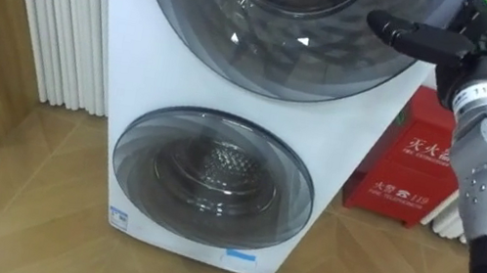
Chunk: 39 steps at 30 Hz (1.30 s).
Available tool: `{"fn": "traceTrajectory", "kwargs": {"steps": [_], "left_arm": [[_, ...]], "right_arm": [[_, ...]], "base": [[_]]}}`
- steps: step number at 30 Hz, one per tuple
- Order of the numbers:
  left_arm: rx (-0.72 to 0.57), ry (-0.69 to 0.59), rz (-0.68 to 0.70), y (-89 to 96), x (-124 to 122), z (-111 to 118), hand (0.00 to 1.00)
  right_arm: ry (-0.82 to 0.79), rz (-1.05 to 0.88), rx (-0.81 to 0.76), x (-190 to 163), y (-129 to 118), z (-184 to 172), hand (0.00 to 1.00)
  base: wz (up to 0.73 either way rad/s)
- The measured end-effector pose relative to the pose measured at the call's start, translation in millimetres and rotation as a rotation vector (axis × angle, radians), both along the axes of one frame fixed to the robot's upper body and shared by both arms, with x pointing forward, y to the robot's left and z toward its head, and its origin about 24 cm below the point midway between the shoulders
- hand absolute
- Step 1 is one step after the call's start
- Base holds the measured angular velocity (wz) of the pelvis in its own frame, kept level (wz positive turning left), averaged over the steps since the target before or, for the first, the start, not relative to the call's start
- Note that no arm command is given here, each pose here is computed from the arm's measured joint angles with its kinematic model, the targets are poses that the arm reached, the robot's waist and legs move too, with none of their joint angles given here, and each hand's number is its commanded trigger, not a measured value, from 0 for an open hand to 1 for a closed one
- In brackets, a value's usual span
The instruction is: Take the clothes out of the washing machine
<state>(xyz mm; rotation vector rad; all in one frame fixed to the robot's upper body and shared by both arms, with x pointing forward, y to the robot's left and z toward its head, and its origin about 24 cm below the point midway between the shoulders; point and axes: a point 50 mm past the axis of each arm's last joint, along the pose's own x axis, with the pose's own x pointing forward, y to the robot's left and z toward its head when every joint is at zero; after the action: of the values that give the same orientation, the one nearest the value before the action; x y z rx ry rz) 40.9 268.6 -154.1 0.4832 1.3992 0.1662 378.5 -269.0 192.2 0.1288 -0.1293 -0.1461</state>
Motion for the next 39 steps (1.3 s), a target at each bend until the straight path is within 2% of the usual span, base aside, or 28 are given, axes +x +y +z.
{"fn": "traceTrajectory", "kwargs": {"steps": [11, 21, 26, 34, 39], "left_arm": [[-0.01, 0.005, -0.011, -1.9, 3, -1, 0.0], [-0.01, -0.003, -0.014, -0.7, 5, 0, 0.0], [0.01, -0.019, -0.061, 5.5, 13, 3, 0.0], [0.016, -0.054, -0.093, 5.2, 21, 5, 0.0], [0.021, -0.045, -0.094, 5.6, 16, 4, 0.0]], "right_arm": [[0.187, 0.033, -0.072, 3, -2, -41, 0.0], [0.183, 0.005, -0.095, 0, 2, -44, 0.0], [0.121, 0.028, -0.214, -20, 18, -48, 0.0], [0.05, 0.095, -0.247, -42, 43, -48, 0.0], [0.007, 0.112, -0.246, -45, 60, -37, 0.0]], "base": [[-0.03], [-0.02], [-0.11], [-0.14], [-0.1]]}}
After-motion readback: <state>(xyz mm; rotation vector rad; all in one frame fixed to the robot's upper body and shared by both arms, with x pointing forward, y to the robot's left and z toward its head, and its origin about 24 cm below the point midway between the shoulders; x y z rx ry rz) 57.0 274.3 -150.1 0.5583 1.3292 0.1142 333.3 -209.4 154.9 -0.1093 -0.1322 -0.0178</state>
